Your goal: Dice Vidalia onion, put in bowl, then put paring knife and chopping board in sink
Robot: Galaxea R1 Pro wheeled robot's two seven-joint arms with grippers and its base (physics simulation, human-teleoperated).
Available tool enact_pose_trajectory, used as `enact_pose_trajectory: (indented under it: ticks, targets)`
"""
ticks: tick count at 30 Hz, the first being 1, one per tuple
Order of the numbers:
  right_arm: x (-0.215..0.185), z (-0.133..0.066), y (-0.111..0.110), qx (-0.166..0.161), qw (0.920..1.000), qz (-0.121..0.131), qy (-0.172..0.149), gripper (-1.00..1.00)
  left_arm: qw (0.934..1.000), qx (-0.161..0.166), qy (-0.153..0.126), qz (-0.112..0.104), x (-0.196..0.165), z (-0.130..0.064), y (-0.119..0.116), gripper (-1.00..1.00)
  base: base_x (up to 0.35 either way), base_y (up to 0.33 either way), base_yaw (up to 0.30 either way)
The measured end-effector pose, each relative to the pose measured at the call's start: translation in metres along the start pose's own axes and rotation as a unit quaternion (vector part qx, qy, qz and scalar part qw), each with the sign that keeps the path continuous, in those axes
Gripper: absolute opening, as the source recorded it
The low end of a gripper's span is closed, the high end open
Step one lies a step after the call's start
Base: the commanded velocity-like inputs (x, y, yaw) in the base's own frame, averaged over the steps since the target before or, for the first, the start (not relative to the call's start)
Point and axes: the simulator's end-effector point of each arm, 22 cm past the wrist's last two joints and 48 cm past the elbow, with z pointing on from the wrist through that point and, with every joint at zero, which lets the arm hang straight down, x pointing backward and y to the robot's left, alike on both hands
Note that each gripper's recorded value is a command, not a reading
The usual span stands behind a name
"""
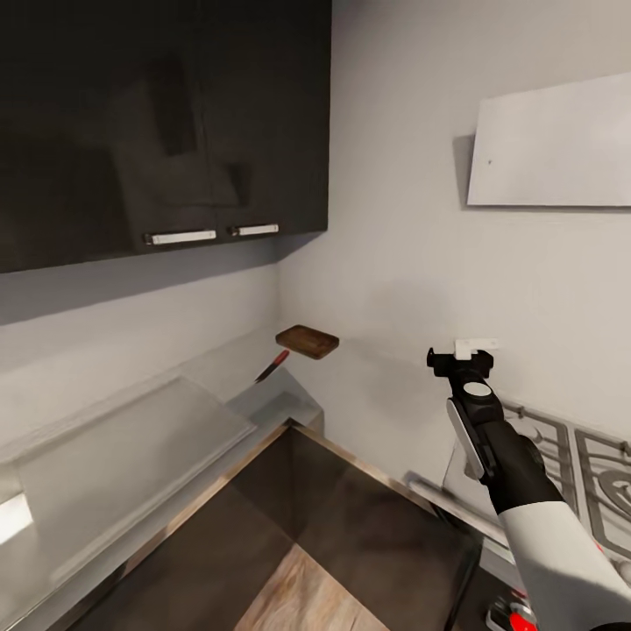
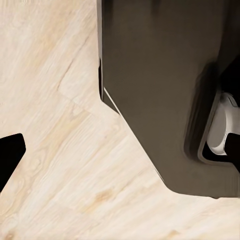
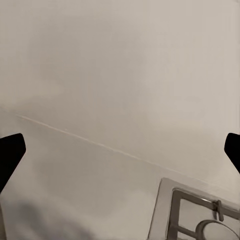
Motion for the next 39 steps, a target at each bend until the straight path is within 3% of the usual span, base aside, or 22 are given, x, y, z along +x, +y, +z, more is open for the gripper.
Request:
enact_pose_trajectory:
  ticks: [7, 21, 39]
  targets:
    - [-0.0038, -0.0030, -0.0016, 0.000, 1.0000, 0.000, 0.000, 1.00, 1.0000, 0.004, 0.000, 0.000, 0.0037, -0.0040, -0.0057, 1.00, 0.210, 0.000, 0.029]
    - [0.0012, -0.0007, -0.0003, 0.000, 1.0000, -0.001, 0.004, 1.00, 1.0000, 0.004, 0.004, 0.000, 0.0066, -0.0039, -0.0057, 1.00, 0.014, 0.000, 0.258]
    - [0.0015, -0.0009, -0.0003, 0.000, 1.0000, -0.001, 0.004, 1.00, 1.0000, 0.005, 0.005, 0.001, 0.0074, -0.0039, -0.0090, 1.00, 0.196, -0.143, 0.017]
